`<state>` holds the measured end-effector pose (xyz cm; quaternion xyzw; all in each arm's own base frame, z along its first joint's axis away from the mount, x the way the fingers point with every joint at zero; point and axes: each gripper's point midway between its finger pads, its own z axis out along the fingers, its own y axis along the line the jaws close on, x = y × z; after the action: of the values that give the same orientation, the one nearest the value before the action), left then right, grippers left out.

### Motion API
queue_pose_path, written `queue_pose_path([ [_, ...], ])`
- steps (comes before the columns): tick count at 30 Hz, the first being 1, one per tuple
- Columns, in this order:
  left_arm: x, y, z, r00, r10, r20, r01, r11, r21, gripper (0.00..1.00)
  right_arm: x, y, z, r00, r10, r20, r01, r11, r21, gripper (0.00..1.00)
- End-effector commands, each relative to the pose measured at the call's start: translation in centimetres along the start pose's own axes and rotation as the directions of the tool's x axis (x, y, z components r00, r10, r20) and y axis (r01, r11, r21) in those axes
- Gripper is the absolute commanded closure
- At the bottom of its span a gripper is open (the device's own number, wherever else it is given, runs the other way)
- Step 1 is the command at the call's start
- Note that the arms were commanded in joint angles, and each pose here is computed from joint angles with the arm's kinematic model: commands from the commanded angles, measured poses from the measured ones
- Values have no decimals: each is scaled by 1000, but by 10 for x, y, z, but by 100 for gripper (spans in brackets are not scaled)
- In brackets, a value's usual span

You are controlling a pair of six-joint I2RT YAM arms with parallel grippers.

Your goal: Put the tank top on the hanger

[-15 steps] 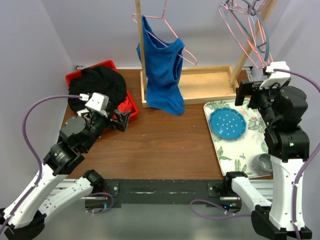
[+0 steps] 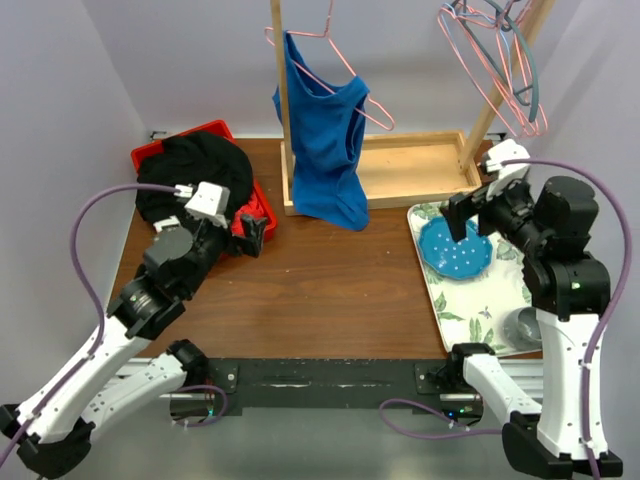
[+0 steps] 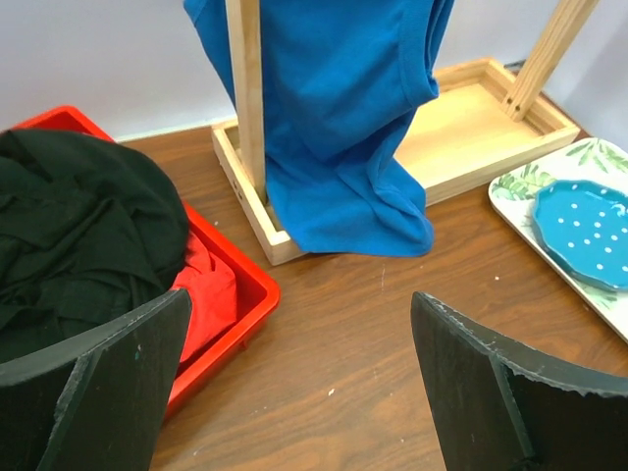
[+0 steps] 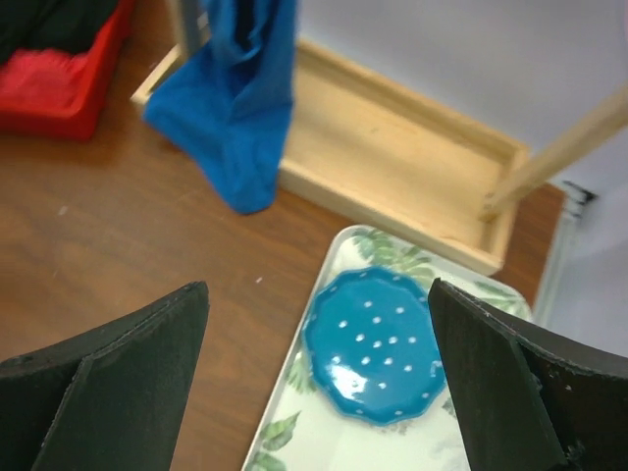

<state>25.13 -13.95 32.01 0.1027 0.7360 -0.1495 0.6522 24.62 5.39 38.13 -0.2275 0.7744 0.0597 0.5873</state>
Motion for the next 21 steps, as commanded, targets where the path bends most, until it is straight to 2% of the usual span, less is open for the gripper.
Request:
queue_pose_path([
  [1,-13,5,36,993,-106,48,106,994,9,0,47,49,24,998,-25,-53,8,955,-296,1],
  [2,-12,32,48,988,-149,50,152,988,-42,0,55,58,27,998,-15,-56,-5,938,-346,1],
  [3,-14,37,55,970,-236,58,238,971,-23,1,66,63,32,998,-12,-70,-15,929,-371,1],
  [4,-19,33,61,959,-278,56,274,959,68,1,87,68,39,995,3,-104,-44,920,-390,1],
  [5,-12,61,70,946,-323,40,323,946,6,0,97,73,42,993,9,-117,-56,911,-408,1],
  [6,-19,66,76,927,-371,59,371,929,16,0,106,77,44,992,15,-128,-68,902,-426,1],
  [9,-8,97,92,900,-435,38,436,892,-121,0,135,87,52,987,29,-157,-98,887,-451,1],
  [11,9,124,103,886,-464,20,451,848,-278,2,149,88,57,987,31,-161,-101,889,-446,1],
  [12,17,142,105,875,-482,43,461,803,-376,5,153,88,60,985,36,-170,-109,890,-443,1],
  [16,64,181,112,835,-551,-10,426,658,-621,10,153,89,62,984,37,-174,-115,881,-460,1],
  [19,86,198,126,818,-574,-41,387,602,-698,14,157,89,65,982,40,-183,-121,881,-457,1],
  [20,95,201,136,812,-580,-60,375,598,-709,19,158,88,65,982,40,-186,-122,882,-455,1],
  [21,102,202,139,807,-586,-77,364,595,-716,29,158,89,65,982,39,-187,-122,880,-458,1],
])
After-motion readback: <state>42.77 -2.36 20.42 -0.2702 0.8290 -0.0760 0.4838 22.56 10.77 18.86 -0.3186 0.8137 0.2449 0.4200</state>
